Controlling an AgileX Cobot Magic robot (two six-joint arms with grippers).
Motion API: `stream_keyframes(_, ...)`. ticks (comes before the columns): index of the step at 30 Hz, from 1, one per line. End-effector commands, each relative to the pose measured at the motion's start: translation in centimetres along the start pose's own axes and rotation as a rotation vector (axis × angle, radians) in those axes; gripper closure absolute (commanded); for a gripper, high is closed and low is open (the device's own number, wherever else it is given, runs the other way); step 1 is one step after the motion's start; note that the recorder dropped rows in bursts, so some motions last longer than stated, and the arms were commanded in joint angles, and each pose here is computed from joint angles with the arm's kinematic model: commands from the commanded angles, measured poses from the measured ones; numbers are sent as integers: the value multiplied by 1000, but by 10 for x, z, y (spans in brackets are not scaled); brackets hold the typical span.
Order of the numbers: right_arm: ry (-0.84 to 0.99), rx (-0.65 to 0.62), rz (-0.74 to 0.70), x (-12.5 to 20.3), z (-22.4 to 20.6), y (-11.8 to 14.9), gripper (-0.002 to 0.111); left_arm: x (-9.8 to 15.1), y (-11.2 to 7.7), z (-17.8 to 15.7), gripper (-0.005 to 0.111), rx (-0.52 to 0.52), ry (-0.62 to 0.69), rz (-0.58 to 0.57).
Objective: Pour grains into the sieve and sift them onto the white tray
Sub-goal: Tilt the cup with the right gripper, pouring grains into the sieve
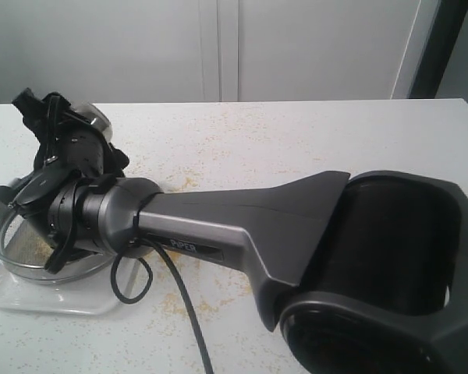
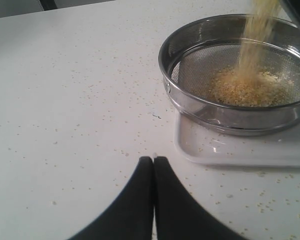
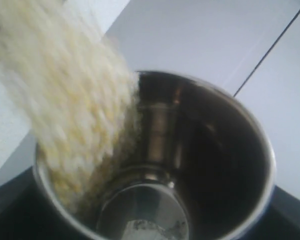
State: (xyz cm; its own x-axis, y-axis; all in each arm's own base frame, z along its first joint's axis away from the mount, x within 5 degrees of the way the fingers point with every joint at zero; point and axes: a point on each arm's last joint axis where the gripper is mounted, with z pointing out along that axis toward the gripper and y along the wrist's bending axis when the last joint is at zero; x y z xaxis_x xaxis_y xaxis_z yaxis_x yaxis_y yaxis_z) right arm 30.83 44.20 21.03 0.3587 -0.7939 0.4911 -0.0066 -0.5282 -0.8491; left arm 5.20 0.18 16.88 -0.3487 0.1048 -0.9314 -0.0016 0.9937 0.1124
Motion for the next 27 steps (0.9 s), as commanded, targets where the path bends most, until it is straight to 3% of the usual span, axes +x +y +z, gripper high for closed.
stream_keyframes(1, 35, 15, 26, 5, 0, -4, 108, 2, 0, 1, 107, 2, 2, -10)
stream_keyframes(7, 58, 9, -132, 3, 2, 2, 108, 2, 0, 1, 107, 2, 2, -10)
stream_keyframes(13, 49, -17, 64, 0, 5, 8, 108, 2, 0, 1, 107, 2, 2, -10)
stream_keyframes(17, 88, 20, -35, 0, 5, 8, 108, 2, 0, 1, 107, 2, 2, -10)
stream_keyframes(21, 83, 29, 85, 0, 5, 8, 108, 2, 0, 1, 107, 2, 2, -10)
stream_keyframes(27, 87, 24, 35, -2, 6, 10, 108, 2, 0, 1, 107, 2, 2, -10)
